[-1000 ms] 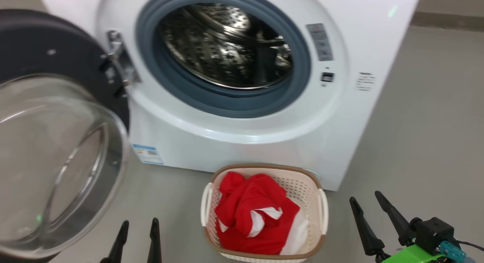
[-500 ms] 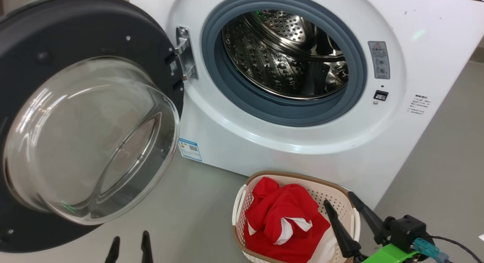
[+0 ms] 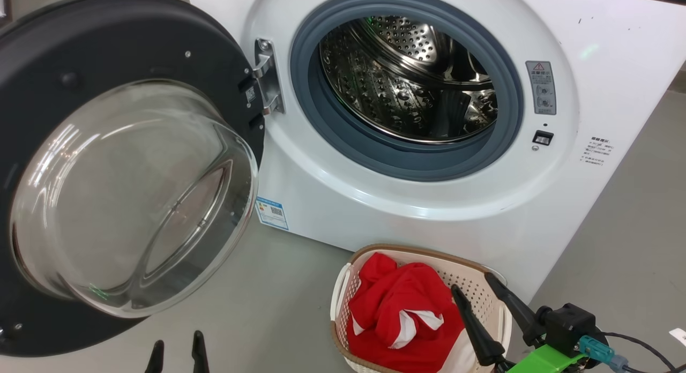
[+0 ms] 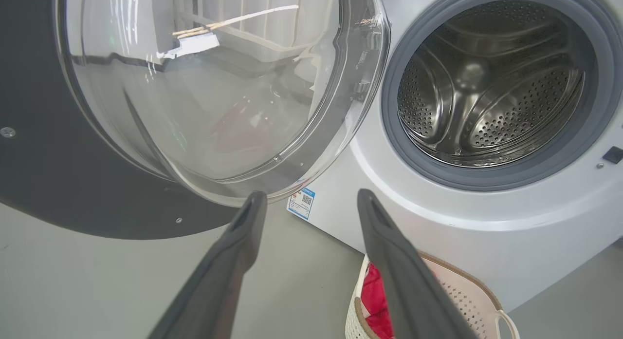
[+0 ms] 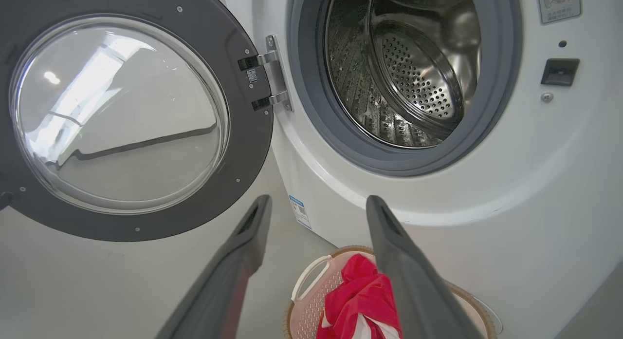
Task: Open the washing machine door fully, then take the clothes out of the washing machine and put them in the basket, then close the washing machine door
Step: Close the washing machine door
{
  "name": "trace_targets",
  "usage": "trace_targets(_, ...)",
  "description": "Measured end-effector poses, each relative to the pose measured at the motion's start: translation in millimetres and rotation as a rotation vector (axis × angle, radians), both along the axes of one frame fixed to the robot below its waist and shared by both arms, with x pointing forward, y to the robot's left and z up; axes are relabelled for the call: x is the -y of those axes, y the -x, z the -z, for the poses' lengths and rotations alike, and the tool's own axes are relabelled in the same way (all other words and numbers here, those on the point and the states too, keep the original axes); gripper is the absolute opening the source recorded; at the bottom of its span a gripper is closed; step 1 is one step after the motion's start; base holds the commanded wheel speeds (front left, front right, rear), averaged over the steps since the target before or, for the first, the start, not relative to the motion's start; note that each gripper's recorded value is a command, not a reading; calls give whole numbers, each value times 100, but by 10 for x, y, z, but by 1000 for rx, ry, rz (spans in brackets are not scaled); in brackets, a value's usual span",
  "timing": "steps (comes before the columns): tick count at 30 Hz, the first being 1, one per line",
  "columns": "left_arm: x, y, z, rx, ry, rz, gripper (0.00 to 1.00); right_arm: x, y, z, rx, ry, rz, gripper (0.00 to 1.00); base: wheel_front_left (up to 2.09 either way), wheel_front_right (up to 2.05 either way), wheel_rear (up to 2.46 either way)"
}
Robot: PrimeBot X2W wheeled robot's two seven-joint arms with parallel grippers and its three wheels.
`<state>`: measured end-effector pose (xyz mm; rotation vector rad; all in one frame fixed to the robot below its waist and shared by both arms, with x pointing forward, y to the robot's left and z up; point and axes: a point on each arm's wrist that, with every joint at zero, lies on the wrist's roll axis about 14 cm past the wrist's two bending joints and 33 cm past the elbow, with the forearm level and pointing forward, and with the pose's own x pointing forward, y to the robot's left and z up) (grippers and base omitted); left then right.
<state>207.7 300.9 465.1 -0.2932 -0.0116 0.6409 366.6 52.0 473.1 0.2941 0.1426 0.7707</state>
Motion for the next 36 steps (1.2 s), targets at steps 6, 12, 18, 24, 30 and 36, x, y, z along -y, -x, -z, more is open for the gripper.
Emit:
trace_targets(6, -40, -53, -169, 82, 13, 14, 0, 56, -46, -31, 2, -11, 31, 100, 0, 0, 0)
trace_targets(12, -383, -112, -858, 277, -103, -38, 0, 110, -67, -47, -2, -24, 62, 100, 0, 0, 0)
trace_targets(18, -791, 112, -1863, 498, -353, -144, 0, 199, -5, 34, -36, -28, 96, 100, 0, 0, 0)
trace_targets(24, -1252, 437, -2602, 764, -423, -287, 0, 270, -62, 74, -48, -32, 124, 100, 0, 0, 0)
trace_targets(30, -1902, 621, -2681, 862, -300, -404, 0, 331, -115, 108, -61, -40, 151, 100, 0, 0, 0)
trace_targets(36, -2470, 399, -2286, 667, 14, -409, 0, 305, -124, 149, -79, -52, 153, 100, 0, 0, 0)
